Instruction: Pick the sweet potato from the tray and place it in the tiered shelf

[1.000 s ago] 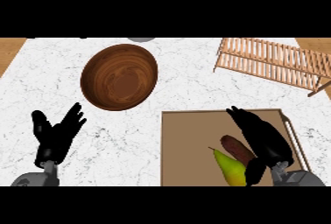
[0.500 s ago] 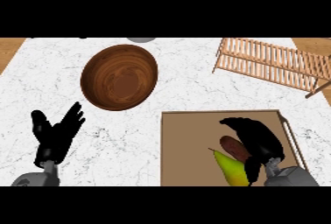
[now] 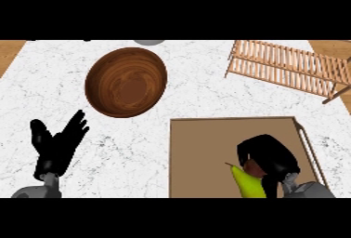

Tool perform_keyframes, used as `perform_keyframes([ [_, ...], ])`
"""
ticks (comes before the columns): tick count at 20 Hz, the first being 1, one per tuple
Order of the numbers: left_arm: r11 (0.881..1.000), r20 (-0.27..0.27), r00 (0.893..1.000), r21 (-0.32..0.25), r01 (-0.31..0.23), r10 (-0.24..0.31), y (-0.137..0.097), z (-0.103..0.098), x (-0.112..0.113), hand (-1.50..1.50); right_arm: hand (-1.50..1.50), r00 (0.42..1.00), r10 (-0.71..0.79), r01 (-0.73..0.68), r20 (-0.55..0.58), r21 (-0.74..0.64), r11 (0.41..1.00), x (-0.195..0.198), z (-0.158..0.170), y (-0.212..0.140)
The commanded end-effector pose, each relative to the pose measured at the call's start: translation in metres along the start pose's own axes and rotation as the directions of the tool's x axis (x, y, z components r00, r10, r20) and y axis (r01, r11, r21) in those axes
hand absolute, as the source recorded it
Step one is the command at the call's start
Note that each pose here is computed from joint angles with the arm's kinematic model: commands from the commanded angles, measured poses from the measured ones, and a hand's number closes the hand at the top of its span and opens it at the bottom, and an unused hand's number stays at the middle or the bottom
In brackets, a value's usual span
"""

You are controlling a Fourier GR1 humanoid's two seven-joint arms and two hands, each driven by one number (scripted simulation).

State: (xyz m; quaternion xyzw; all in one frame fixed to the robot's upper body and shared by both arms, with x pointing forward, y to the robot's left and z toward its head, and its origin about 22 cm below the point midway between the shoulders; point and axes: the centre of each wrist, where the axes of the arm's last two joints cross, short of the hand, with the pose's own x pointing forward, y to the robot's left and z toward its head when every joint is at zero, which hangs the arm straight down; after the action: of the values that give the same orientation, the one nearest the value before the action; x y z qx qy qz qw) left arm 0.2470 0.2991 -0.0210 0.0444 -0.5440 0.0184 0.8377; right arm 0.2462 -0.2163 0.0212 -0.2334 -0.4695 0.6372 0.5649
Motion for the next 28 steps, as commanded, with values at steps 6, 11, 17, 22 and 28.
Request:
perform_keyframes([
  [6,1.000,-0.037,0.999,-0.012,-0.005,0.005,0.006,0.005,-0.014,0.00,1.50,0.841,-0.468,0.428,-0.270,-0.196,0.882,0.019,-0.047,-0.024],
  [11,1.000,-0.037,0.999,-0.002,0.014,-0.014,-0.006,-0.012,0.000,0.00,1.50,0.836,-0.531,0.437,-0.138,-0.417,0.797,0.049,-0.053,-0.071],
  [17,0.999,-0.044,0.999,0.036,-0.009,0.011,0.002,-0.003,0.000,0.00,1.50,0.876,-0.477,0.316,-0.069,-0.665,0.677,0.086,0.000,-0.140],
  [22,1.000,-0.043,0.999,0.008,-0.019,0.019,0.002,0.007,-0.006,0.00,1.50,0.860,-0.502,0.259,-0.091,-0.770,0.583,0.106,0.058,-0.187],
  [28,1.000,-0.052,0.999,0.013,-0.012,0.012,0.002,-0.001,-0.009,0.00,1.50,0.844,-0.524,0.216,-0.109,-0.827,0.519,0.099,0.103,-0.243],
])
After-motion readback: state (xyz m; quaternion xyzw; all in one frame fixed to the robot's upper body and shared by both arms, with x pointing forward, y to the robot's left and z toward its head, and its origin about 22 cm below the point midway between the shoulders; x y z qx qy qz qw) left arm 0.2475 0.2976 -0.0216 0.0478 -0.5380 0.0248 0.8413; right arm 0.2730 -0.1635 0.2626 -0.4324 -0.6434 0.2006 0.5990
